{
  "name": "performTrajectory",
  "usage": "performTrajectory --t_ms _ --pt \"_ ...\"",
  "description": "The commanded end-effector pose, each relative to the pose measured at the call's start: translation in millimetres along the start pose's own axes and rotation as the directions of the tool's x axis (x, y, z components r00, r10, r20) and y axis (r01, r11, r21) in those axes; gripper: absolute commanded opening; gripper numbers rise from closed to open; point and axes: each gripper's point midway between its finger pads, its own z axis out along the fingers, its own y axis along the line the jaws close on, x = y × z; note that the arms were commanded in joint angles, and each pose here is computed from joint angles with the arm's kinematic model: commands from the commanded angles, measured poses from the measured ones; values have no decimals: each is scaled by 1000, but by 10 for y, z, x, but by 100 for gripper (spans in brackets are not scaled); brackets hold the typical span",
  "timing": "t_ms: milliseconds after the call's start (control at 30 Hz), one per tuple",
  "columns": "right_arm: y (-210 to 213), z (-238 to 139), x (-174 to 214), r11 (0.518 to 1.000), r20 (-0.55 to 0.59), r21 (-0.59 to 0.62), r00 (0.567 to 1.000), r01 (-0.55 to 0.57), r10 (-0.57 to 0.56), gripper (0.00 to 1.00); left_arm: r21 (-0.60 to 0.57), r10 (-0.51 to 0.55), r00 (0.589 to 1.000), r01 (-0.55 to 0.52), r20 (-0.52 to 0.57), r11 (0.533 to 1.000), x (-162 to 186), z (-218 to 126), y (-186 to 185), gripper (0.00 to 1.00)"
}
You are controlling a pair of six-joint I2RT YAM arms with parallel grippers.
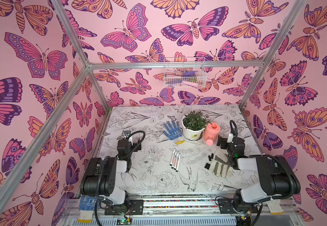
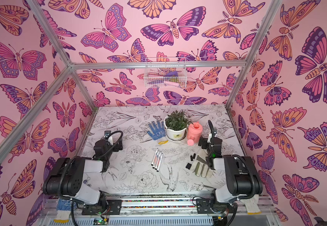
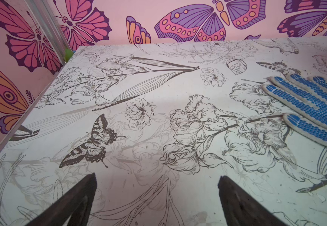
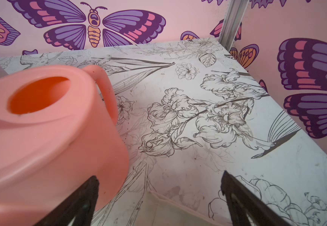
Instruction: Insert the pens into the pen caps
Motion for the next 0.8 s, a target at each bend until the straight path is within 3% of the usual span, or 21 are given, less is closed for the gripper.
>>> performTrajectory --t_ms 0,767 --pt "35 8 -78 1000 23 -7 1000 10 -10 99 5 -21 1000 21 14 1000 -55 16 23 99" --pt "26 14 -66 1000 -3 -7 1000 4 -4 99 3 -22 1000 22 15 1000 -57 17 28 99"
